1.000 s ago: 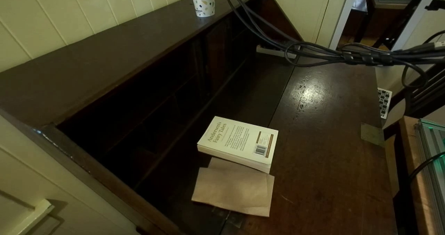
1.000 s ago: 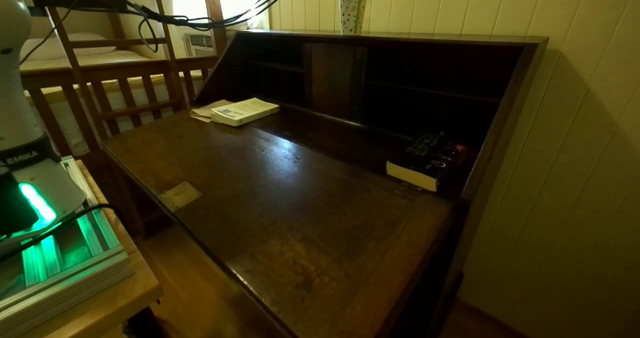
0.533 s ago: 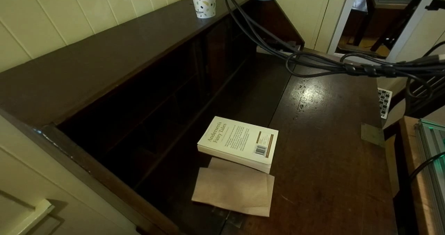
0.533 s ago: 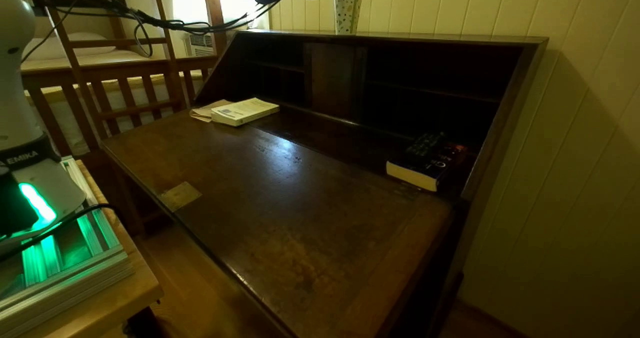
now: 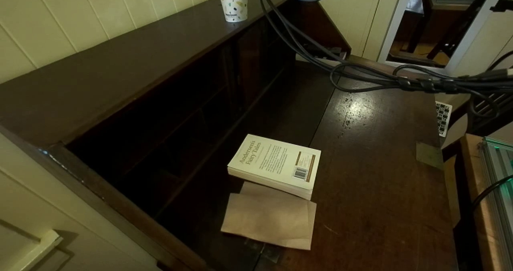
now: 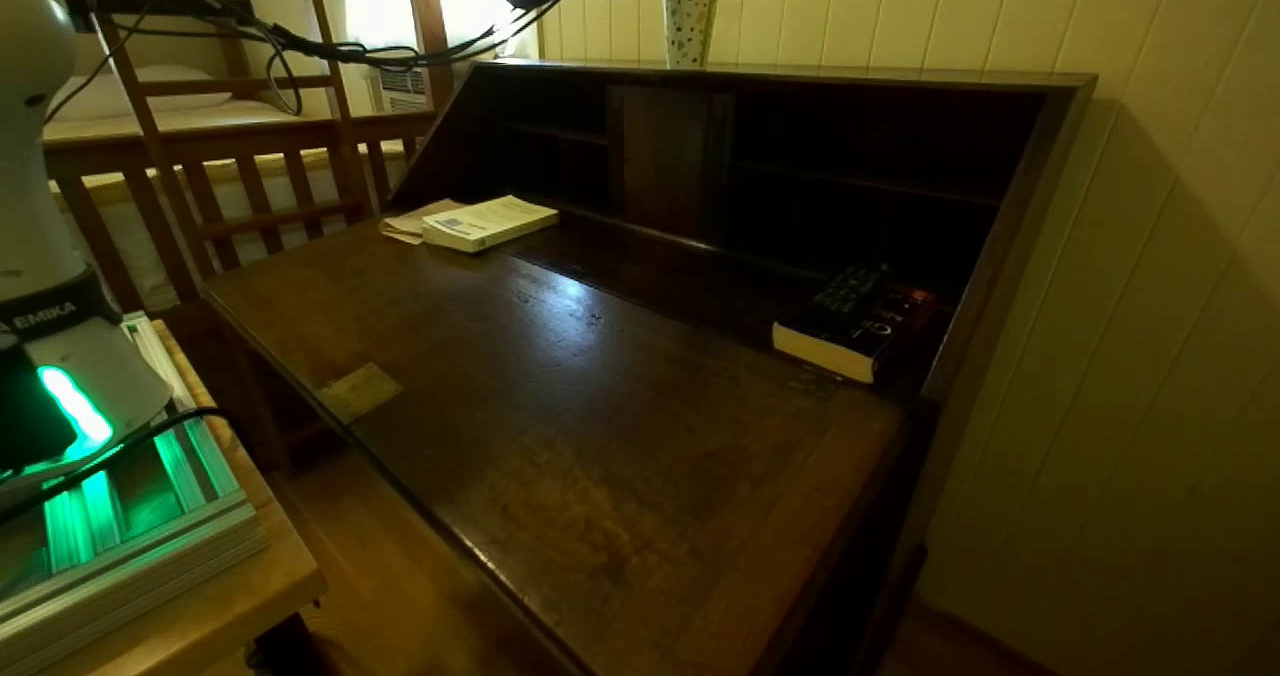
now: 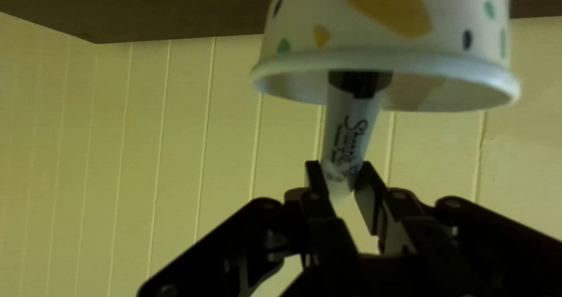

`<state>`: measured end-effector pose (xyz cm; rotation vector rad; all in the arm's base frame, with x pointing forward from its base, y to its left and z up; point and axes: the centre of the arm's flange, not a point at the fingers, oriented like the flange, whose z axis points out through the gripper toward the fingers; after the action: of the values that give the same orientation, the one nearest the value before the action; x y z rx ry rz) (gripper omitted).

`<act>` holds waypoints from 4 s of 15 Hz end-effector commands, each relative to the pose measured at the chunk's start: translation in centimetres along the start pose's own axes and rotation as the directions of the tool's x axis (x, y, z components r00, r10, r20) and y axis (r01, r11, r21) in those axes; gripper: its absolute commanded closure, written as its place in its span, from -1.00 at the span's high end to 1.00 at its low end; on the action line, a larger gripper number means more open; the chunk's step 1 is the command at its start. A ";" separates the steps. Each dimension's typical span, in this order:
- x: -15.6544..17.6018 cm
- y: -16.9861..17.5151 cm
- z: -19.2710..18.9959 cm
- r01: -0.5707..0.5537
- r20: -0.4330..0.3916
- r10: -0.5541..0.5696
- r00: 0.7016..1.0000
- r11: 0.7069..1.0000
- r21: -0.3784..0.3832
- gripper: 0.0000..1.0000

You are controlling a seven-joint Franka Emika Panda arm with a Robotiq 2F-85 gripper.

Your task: Put the sharpie into the cup

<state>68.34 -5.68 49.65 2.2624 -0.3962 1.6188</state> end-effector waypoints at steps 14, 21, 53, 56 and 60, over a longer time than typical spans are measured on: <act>-2.8 -0.4 -0.6 -0.042 0.004 0.042 0.999 0.998 -0.053 0.00; -2.4 -0.5 -1.1 -0.050 -0.009 0.049 0.999 0.998 -0.046 0.72; 5.6 5.5 -9.4 -0.128 0.363 0.078 0.928 0.985 0.115 1.00; 5.6 5.4 -10.0 -0.144 0.440 0.070 0.895 0.980 0.138 1.00; 5.5 5.6 -10.8 -0.157 0.517 0.074 0.853 0.980 0.119 1.00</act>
<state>60.94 -6.70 57.49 2.7697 -0.5537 1.1720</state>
